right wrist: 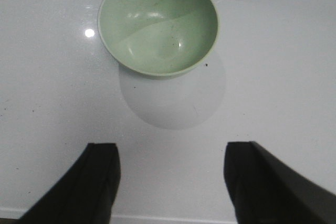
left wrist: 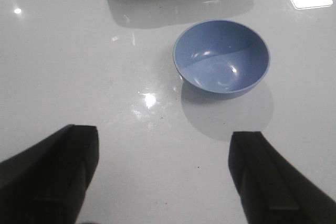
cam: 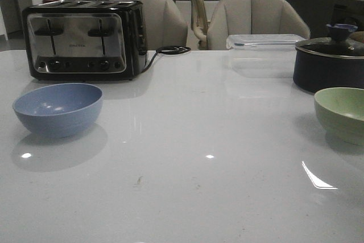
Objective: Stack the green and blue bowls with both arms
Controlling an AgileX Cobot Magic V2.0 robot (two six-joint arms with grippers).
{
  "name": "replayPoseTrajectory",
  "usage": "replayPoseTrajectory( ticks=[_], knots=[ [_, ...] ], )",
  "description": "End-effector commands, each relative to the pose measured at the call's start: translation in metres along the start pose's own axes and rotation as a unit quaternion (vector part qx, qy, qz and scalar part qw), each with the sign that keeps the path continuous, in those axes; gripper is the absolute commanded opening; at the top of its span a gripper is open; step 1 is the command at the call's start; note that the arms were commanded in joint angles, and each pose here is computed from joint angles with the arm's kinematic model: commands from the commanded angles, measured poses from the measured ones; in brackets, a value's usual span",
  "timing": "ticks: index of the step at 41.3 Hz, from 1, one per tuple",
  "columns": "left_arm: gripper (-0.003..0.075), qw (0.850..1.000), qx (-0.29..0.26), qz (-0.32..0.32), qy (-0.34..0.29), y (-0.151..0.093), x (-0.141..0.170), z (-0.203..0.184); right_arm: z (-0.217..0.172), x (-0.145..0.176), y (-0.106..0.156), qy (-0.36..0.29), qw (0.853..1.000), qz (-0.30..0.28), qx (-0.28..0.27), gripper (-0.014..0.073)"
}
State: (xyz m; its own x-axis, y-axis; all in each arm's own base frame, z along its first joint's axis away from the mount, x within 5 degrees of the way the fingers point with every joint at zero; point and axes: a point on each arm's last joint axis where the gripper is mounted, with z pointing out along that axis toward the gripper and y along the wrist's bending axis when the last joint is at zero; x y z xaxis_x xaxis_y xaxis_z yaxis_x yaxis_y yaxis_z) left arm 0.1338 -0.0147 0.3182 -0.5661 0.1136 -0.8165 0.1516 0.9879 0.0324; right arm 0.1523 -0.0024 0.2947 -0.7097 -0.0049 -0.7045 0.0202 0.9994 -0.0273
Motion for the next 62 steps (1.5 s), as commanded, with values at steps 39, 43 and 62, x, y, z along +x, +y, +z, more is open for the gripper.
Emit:
replayPoseTrajectory(
  ticks=[39, 43, 62],
  knots=[
    [0.0581, 0.979, 0.16, 0.105, -0.074, -0.052, -0.016, -0.011, 0.162, -0.109, -0.079, 0.157, 0.979, 0.119, -0.046, 0.0559],
    [0.0581, 0.979, 0.16, 0.105, -0.076, -0.052, -0.016, -0.011, 0.182, -0.107, -0.083, 0.163, 0.978, 0.123, -0.044, 0.0559],
    [0.0581, 0.978, 0.16, 0.104, -0.083, -0.052, -0.017, -0.011, 0.218, -0.099, -0.087, 0.206, 0.97, 0.12, -0.056, 0.024]
  ],
)
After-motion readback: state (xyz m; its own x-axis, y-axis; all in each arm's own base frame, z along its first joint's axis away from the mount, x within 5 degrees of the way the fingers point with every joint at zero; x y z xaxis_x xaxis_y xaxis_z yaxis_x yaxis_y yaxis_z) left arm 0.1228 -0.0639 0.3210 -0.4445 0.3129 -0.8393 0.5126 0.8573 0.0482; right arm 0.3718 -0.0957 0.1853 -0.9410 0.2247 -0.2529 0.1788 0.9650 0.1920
